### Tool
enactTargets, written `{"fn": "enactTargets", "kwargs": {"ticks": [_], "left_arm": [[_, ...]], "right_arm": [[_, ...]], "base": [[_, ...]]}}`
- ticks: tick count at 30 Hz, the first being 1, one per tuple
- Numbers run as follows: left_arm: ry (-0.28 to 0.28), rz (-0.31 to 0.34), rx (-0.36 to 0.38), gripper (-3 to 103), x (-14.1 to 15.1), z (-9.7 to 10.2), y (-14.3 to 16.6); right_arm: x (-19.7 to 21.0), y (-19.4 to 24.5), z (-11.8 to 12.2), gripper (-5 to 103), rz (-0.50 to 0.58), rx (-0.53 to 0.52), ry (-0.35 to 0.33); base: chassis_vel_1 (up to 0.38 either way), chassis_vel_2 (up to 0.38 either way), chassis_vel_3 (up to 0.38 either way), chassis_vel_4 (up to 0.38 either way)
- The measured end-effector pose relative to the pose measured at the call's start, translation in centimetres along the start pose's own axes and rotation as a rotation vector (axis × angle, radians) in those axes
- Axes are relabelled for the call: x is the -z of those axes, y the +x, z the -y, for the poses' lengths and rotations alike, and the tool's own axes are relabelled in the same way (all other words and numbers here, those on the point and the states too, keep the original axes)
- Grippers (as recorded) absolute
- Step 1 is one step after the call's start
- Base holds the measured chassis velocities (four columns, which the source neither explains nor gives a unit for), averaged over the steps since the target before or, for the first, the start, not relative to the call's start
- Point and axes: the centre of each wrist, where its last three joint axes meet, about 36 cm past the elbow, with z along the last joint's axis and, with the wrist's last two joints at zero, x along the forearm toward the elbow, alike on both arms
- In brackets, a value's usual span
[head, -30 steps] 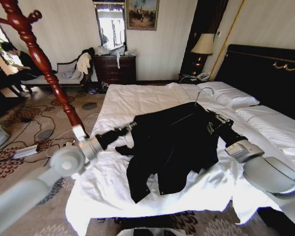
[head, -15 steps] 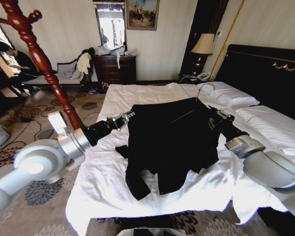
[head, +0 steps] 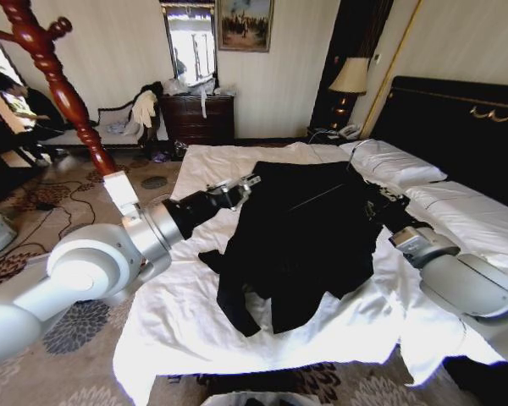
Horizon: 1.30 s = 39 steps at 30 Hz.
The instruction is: Pick up the clothes from the bed and hang them on the clothes hanger.
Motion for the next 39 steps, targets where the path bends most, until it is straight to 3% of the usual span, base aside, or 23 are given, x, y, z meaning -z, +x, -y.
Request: {"fn": "enactTargets", "kwargs": {"ticks": [8,11,19,39], "left_arm": [[-0.022,-0.038,-0.064,2,0.1,0.1,-5.0],[-0.028,-0.052,-0.119,2,0.2,1.0,-7.9],[-0.011,-0.11,-0.203,2,-1.4,2.6,-11.9],[-0.04,-0.146,-0.19,2,-4.1,1.9,-20.7]], "right_arm": [[0.7,0.2,0.4,23,-0.009,-0.004,-0.01],[0.5,0.4,0.3,23,-0.019,-0.008,-0.017],[0.3,0.6,0.2,23,-0.027,-0.027,-0.03],[0.8,2.3,-1.1,23,0.02,-0.021,-0.056]], "base": [[0.0,0.0,0.0,0.0],[0.0,0.0,0.0,0.0],[0.0,0.0,0.0,0.0],[0.0,0.0,0.0,0.0]]}}
